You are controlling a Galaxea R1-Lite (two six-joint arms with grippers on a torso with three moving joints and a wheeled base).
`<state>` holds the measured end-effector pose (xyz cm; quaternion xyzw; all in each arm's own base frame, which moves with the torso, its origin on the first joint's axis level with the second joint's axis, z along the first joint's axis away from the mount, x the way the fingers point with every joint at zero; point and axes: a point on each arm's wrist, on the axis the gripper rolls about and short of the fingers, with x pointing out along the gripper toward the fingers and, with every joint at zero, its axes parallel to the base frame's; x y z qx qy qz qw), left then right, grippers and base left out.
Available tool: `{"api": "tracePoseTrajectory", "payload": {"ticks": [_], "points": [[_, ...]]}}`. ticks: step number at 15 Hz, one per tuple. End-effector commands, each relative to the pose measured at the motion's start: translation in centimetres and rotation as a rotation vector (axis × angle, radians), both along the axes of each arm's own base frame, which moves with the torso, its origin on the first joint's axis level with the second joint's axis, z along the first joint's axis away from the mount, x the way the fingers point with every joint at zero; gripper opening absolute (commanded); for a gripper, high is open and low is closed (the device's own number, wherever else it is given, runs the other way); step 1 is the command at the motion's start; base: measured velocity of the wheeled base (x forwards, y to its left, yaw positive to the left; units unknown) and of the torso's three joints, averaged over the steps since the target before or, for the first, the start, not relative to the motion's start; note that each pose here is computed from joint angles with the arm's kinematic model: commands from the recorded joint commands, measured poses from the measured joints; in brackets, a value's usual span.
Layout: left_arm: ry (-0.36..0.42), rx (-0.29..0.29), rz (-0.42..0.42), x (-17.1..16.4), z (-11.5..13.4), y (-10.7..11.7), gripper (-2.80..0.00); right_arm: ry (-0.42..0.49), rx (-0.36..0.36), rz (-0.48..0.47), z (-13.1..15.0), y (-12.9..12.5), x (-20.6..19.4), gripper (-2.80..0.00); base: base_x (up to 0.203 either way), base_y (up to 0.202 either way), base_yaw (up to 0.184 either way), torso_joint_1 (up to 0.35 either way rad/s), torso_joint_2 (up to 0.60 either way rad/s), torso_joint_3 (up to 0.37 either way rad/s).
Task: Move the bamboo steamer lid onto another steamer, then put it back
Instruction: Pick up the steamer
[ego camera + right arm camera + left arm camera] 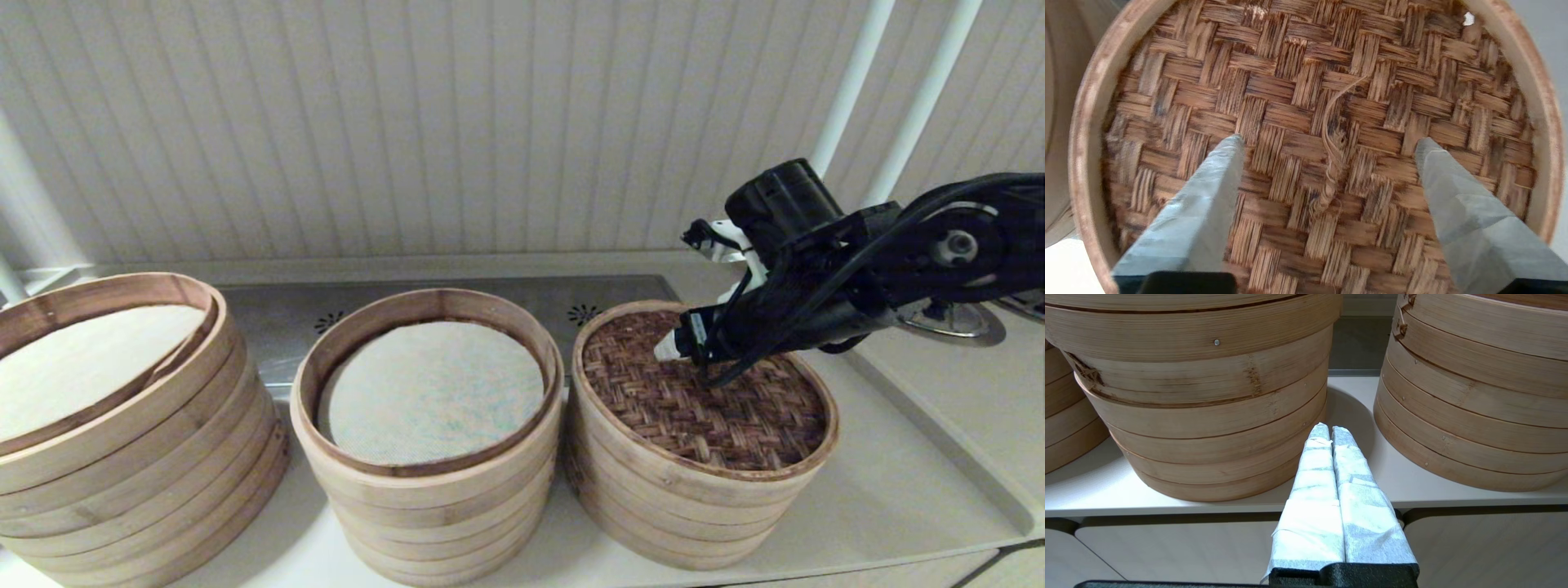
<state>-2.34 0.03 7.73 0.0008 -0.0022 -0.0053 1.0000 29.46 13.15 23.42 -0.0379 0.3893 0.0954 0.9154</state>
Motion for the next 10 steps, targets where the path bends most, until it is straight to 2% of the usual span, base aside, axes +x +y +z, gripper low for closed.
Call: {"api": "tracePoseTrajectory", "payload": {"ticks": [1, 4, 5, 10], "points": [[0.002, 0.000, 0.000, 0.01, 0.01, 0.00, -2.80, 0.016, -0.008, -0.003, -0.50, 0.10, 0.31, 0.00, 0.000, 0.000, 0.000, 0.000, 0.00, 0.000], [0.001, 0.000, 0.000, 0.01, 0.01, 0.00, -2.80, 0.015, -0.009, -0.001, -0.54, 0.20, 0.50, 0.00, 0.000, 0.000, 0.000, 0.000, 0.00, 0.000], [0.001, 0.000, 0.000, 0.01, 0.01, 0.00, -2.80, 0.014, -0.008, -0.001, -0.51, 0.21, 0.54, -2.80, 0.000, 0.000, 0.000, 0.000, 0.00, 0.000], [0.001, 0.002, 0.000, 0.00, 0.03, 0.00, -2.80, 0.026, -0.007, 0.001, -0.84, 0.19, 0.51, -2.80, 0.000, 0.000, 0.000, 0.000, 0.00, 0.000]]}}
